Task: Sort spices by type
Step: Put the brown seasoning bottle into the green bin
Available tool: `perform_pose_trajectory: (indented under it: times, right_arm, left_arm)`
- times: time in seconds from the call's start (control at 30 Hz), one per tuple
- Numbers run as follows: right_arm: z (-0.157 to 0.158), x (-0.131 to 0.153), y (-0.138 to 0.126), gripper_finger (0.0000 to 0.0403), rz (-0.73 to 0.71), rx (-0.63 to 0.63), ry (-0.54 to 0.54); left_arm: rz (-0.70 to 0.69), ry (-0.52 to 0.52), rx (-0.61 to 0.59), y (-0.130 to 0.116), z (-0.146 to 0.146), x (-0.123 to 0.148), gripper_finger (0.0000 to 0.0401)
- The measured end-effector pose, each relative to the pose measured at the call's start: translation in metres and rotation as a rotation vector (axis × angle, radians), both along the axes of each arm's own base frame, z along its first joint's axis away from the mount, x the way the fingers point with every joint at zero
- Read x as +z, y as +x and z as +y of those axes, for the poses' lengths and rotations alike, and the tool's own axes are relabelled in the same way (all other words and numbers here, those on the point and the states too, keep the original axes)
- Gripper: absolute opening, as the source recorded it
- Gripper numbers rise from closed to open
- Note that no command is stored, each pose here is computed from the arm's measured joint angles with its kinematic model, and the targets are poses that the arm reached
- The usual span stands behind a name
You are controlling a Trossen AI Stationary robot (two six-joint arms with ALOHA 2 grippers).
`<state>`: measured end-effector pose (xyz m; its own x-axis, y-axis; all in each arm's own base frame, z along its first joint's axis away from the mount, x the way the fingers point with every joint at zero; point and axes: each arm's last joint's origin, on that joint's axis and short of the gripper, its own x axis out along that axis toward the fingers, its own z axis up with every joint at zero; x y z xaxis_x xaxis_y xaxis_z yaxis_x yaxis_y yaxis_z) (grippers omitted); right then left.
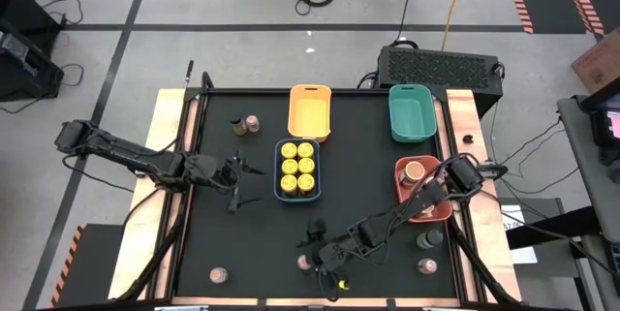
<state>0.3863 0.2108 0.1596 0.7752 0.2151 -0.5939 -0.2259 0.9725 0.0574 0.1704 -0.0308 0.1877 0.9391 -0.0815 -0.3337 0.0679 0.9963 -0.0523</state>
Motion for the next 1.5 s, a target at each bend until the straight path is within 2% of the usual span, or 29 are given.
perform_pose_trajectory:
  times: [0.17,0.37,0.8,1.03,1.1,1.23,1.37,1.5]
  right_arm:
    - [0.004,-0.022,0.007,0.0348,0.006,0.047,0.046]
    - [0.000,-0.024,0.010,0.0330,-0.002,0.043,0.050]
    - [-0.001,-0.027,0.008,0.0239,0.044,0.028,0.045]
    - [-0.004,-0.028,0.009,0.0173,0.051,0.025,0.030]
    - [-0.005,-0.026,0.009,0.0160,0.048,0.023,0.031]
    - [-0.008,-0.012,0.007,0.0160,0.041,0.012,0.046]
    - [-0.014,0.015,0.001,0.0169,0.027,0.005,0.054]
    - [-0.025,0.047,-0.012,0.0170,0.038,0.002,0.014]
  left_arm:
    - [-0.003,0.001,0.002,0.000,0.000,0.000,0.0363]
    - [-0.006,0.000,0.006,0.000,0.001,0.001,0.0363]
    - [-0.006,-0.006,0.025,0.001,0.004,0.001,0.0363]
    - [-0.006,-0.006,0.025,0.001,0.004,0.001,0.0363]
    - [-0.006,-0.006,0.025,0.001,0.004,0.001,0.0363]
    - [-0.006,-0.006,0.025,0.001,0.004,0.001,0.0363]
    - [-0.007,-0.006,0.025,0.001,0.004,0.001,0.0363]
    - [-0.007,-0.006,0.025,0.001,0.004,0.001,0.0363]
